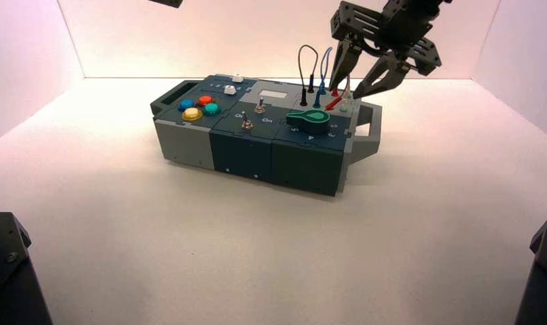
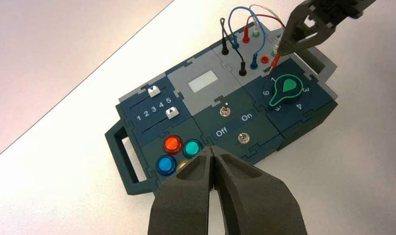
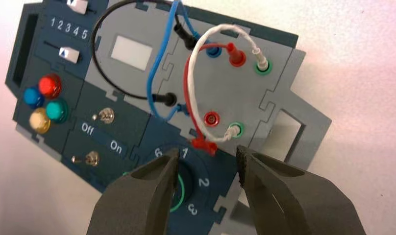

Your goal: Insert the red wire.

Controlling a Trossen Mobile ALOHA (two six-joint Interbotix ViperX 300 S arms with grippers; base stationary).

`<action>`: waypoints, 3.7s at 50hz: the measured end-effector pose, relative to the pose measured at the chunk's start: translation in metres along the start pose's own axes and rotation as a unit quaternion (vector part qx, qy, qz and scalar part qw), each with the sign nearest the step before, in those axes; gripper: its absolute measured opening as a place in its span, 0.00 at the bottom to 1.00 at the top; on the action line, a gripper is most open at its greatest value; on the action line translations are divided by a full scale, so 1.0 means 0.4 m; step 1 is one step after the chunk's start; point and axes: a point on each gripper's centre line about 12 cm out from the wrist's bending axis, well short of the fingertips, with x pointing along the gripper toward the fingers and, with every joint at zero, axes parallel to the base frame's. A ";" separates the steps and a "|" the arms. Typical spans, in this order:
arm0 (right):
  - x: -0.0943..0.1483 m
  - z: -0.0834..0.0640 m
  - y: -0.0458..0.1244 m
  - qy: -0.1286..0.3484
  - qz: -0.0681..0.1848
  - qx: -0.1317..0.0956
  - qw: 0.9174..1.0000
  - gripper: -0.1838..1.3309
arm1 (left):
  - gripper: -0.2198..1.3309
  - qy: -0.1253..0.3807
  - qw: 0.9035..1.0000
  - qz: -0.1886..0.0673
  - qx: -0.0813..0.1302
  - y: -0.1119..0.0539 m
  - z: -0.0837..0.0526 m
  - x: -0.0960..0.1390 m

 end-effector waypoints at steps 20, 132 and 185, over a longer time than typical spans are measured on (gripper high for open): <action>0.028 -0.004 -0.011 0.003 -0.008 0.011 1.000 0.87 | 0.04 -0.001 1.000 0.001 0.000 0.001 0.000 -0.002; 0.045 -0.020 0.012 -0.007 0.002 0.043 0.999 0.82 | 0.04 -0.002 1.000 0.001 0.003 0.000 0.001 -0.003; 0.073 -0.008 0.025 -0.018 -0.001 0.033 0.999 0.16 | 0.04 -0.002 1.000 0.002 0.004 0.001 0.001 -0.003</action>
